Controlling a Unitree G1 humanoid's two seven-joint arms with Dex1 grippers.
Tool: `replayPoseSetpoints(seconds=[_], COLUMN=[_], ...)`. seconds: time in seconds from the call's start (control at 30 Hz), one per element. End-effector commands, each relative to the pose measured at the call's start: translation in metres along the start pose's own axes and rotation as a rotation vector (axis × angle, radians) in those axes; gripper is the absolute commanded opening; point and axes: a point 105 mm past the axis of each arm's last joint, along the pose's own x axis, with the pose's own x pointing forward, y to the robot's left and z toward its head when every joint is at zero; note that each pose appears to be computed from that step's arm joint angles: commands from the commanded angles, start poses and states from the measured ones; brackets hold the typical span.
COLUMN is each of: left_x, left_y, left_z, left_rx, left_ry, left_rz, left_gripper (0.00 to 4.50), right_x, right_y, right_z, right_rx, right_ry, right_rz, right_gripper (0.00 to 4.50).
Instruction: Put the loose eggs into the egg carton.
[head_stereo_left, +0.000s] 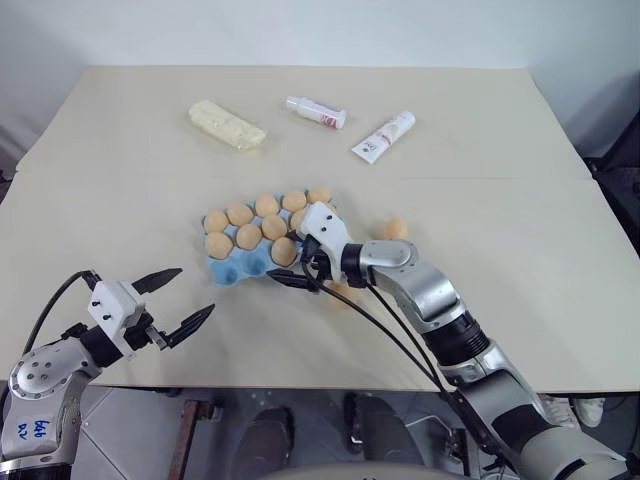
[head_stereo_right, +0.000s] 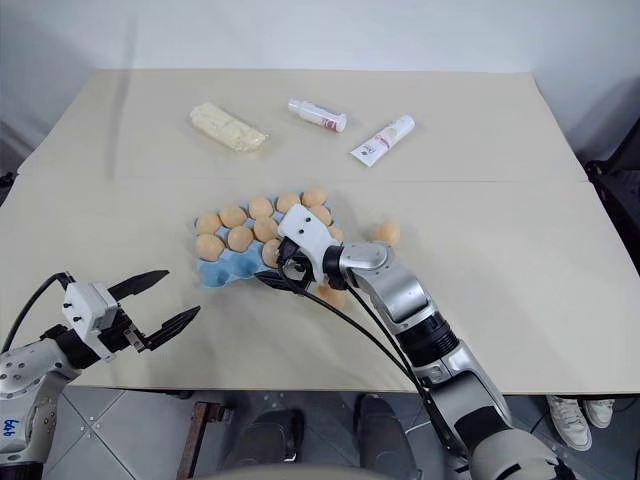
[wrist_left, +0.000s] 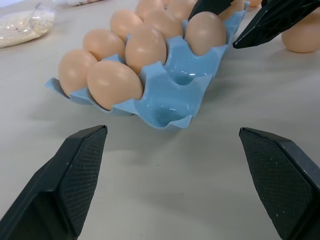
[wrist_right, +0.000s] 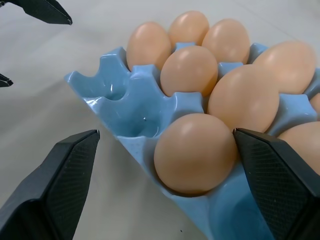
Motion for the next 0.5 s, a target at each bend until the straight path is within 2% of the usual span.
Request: replayPoseSetpoints(seconds=[0.03,0.1,0.33,0.5], left_x=[-0.005,-0.005,0.000,0.001], left_y=[0.003,0.003,0.005,0.005], left_z=[0.008,0.009,0.011,0.012], left_rx=[0.018,0.019,0.026,0.026], left_ry=[-0.024,-0.025,-0.034,-0.036], left_rz=[0.027,0.028,0.028,0.024], left_gripper=[4.50,4.50,4.50,4.50], right_x=[0.000,0.002,0.006,-0.006], right_y=[-0.001,0.000,0.001,0.013], right_z=[0.012,0.013,0.019,0.048], right_rx=[-0.022,-0.022,-0.028,-0.030], right_ry=[-0.036,-0.037,-0.058,-0.207], right_rz=[0.007,0.015,0.027,0.122], right_gripper=[4.30,3.92,1.52,1.52])
